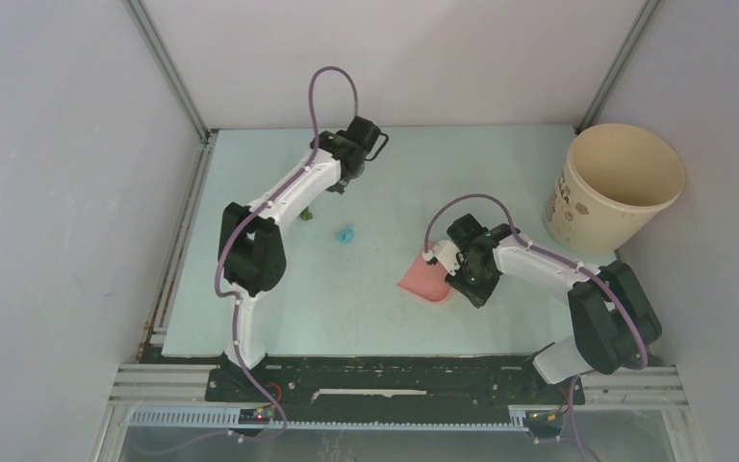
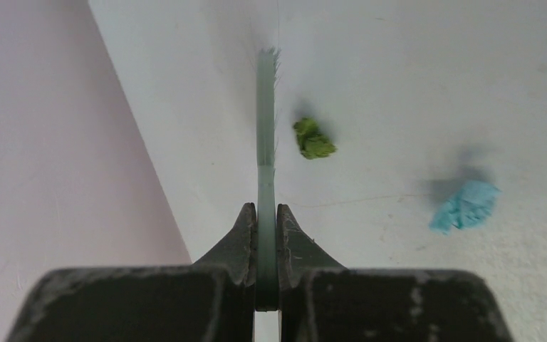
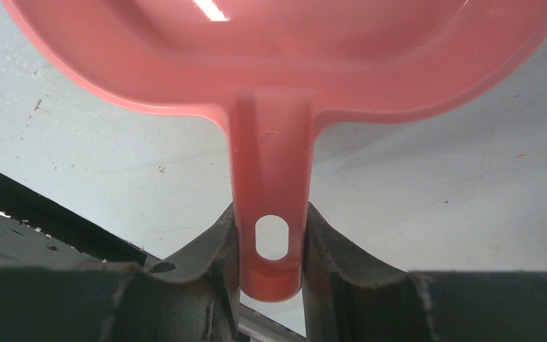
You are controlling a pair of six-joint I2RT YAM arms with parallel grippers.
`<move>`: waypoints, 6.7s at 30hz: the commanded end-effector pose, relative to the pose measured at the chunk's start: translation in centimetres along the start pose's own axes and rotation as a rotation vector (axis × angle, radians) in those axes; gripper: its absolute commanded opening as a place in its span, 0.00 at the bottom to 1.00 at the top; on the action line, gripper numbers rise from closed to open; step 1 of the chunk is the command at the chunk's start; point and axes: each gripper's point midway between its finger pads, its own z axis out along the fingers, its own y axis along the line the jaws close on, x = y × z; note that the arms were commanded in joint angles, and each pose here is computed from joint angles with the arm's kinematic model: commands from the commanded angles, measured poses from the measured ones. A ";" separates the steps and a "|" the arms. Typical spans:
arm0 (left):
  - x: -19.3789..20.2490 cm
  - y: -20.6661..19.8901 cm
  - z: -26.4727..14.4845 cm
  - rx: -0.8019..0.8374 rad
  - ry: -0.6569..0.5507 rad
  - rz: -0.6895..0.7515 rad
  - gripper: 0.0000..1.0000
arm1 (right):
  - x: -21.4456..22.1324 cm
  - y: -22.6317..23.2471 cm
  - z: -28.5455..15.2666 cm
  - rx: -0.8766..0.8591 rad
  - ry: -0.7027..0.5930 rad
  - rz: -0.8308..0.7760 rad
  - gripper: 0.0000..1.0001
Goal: Sweep away the paper scraps from the table
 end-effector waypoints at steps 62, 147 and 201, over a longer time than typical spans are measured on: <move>3.3 -16.6 -15.4 0.785 -0.076 -0.013 0.00 | -0.5 1.1 -0.9 -0.101 0.038 -0.008 0.00; 8.0 -7.3 -11.3 0.824 -0.009 -0.594 0.00 | 17.7 -26.1 -32.0 0.823 -0.065 0.561 0.00; 7.6 -7.4 -11.7 0.858 -0.049 -0.576 0.00 | 17.5 -29.9 -41.5 1.225 0.456 -0.002 0.00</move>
